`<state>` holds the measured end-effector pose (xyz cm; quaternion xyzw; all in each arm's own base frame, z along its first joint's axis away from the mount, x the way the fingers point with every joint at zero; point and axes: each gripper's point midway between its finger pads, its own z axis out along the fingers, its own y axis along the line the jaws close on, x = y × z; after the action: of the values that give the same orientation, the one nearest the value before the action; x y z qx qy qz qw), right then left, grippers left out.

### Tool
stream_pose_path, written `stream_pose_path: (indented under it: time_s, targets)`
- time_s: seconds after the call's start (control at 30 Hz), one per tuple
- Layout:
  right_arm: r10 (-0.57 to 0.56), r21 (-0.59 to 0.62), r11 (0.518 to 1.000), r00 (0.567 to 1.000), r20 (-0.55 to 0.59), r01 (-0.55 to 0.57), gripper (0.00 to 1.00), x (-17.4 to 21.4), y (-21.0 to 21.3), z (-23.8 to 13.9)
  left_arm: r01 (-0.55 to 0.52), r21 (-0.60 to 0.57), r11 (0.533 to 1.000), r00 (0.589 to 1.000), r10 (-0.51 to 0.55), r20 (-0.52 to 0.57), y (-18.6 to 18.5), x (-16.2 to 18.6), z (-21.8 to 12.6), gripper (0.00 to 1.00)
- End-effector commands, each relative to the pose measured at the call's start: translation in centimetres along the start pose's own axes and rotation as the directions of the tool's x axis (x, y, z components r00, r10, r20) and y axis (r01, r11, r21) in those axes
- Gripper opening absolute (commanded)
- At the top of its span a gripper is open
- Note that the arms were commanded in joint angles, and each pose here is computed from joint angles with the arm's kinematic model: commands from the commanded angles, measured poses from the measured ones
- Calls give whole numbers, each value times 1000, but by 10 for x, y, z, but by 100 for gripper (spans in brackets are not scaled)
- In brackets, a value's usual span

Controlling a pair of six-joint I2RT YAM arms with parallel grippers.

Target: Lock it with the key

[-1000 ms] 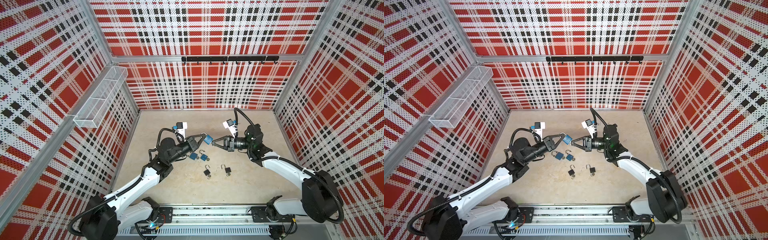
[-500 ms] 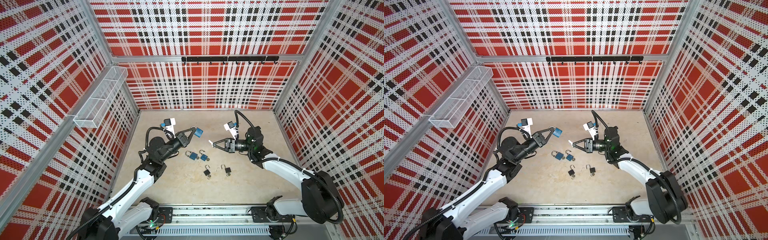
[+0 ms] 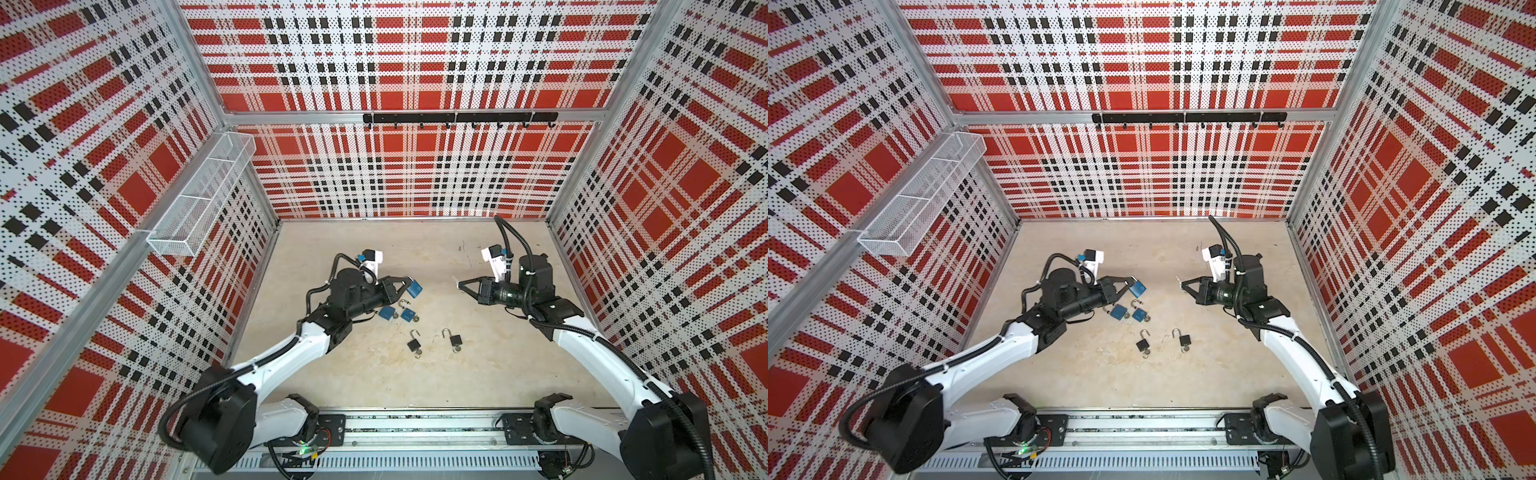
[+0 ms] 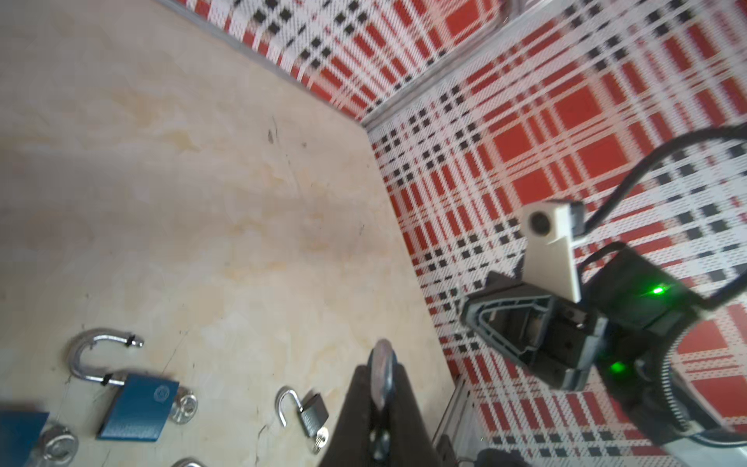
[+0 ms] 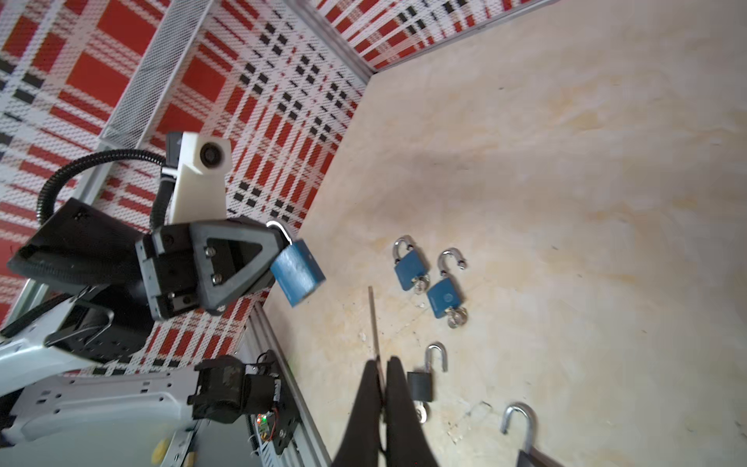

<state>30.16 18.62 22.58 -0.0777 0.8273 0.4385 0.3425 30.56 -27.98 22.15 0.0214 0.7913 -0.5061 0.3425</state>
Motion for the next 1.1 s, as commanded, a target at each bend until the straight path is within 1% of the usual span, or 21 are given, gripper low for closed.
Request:
stream_pose_path:
  time_s: [0.0, 0.07, 0.17, 0.27, 0.4, 0.5, 0.73, 0.87, 1.07]
  targets:
    - [8, 124, 992, 1000, 12, -10, 0, 5, -28, -18, -98, 24, 995, 994, 99, -47, -23, 1, 26, 0]
    - [23, 157, 987, 999, 28, -27, 0, 5, -39, -26, -110, 4, 994, 989, 109, -96, -19, 10, 46, 0]
    - [38, 166, 985, 998, 40, -44, 0, 5, -45, -33, -101, -6, 995, 981, 98, -169, -12, 24, 74, 0]
    - [36, 182, 982, 999, 34, -42, 0, 9, -50, -34, -91, -13, 996, 966, 85, -246, -6, 40, 102, 0]
    - [49, 193, 980, 998, 40, -56, 0, 15, -56, -35, -84, -32, 996, 946, 70, -316, 4, 55, 133, 0]
    - [61, 182, 981, 997, 40, -67, 0, 17, -59, -33, -73, -66, 995, 937, 46, -346, 20, 61, 153, 0]
    - [76, 200, 977, 997, 30, -80, 0, 16, -72, -29, -52, -126, 991, 920, -2, -391, 51, 69, 187, 0]
    - [81, 212, 974, 996, 28, -85, 0, 15, -79, -25, -46, -167, 985, 918, -24, -396, 68, 72, 198, 0]
    - [80, 190, 978, 997, 14, -81, 0, 14, -81, -18, -27, -212, 977, 921, -58, -386, 90, 72, 208, 0]
